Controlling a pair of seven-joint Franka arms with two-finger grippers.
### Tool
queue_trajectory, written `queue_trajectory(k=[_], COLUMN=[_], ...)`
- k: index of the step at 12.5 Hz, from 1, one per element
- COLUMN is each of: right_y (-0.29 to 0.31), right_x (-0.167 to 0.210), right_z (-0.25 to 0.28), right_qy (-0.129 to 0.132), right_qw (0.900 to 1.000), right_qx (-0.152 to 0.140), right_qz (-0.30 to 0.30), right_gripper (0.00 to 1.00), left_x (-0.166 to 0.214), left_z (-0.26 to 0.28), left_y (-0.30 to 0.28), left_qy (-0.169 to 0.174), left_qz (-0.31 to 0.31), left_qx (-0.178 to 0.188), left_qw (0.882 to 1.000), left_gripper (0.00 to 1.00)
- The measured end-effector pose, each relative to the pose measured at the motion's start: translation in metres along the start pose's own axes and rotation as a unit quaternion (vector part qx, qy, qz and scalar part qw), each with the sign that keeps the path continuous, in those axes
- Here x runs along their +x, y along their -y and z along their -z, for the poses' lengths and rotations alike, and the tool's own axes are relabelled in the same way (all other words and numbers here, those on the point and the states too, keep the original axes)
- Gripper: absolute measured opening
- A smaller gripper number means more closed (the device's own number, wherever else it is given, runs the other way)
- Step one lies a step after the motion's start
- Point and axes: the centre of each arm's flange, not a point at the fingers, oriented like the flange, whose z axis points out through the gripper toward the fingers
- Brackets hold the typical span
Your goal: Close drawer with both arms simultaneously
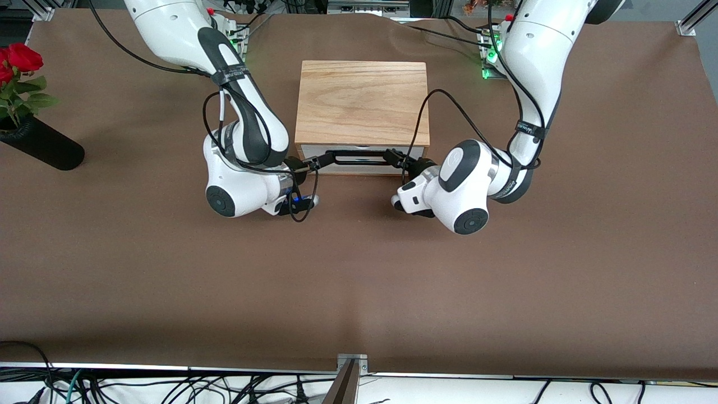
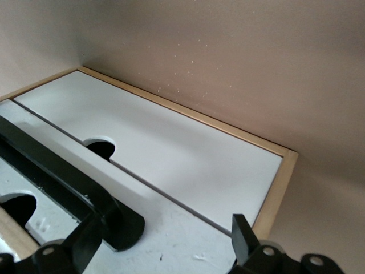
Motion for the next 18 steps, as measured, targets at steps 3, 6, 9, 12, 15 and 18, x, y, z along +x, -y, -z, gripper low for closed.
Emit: queue_trajectory(k=[3, 6, 9, 12, 15, 18], right_y=[-0.034, -0.05, -0.063, -0.102, -0.103, -0.09], right_x=[0.005, 0.003, -0.015, -0.06, -0.122, -0.183], right_z=[0.03, 0.079, 0.163, 0.258, 0.32, 0.357], right_qy=[-0.025, -0.067, -0.136, -0.188, -0.206, -0.215], right_qw=[0.998, 0.989, 0.978, 0.965, 0.952, 0.946], right_qx=[-0.05, -0.131, -0.159, -0.181, -0.223, -0.24], right_qz=[-0.014, -0.006, -0.019, -0.033, -0.037, -0.033], right_gripper=[1.0, 1.0, 1.0, 1.0, 1.0, 1.0], left_x=[-0.001, -0.02, -0.053, -0.08, -0.11, -0.148], left_z=[0.006, 0.062, 0.133, 0.2, 0.258, 0.295], left_y=[-0.003, -0.007, 0.011, 0.058, 0.13, 0.177], left_qy=[-0.001, -0.026, -0.08, -0.143, -0.188, -0.217], left_qz=[-0.005, -0.02, -0.017, 0.016, 0.067, 0.105], left_qx=[0.001, -0.009, 0.002, 0.055, 0.072, 0.093], left_qw=[1.0, 0.999, 0.997, 0.988, 0.977, 0.966], left_gripper=[1.0, 1.0, 1.0, 1.0, 1.0, 1.0])
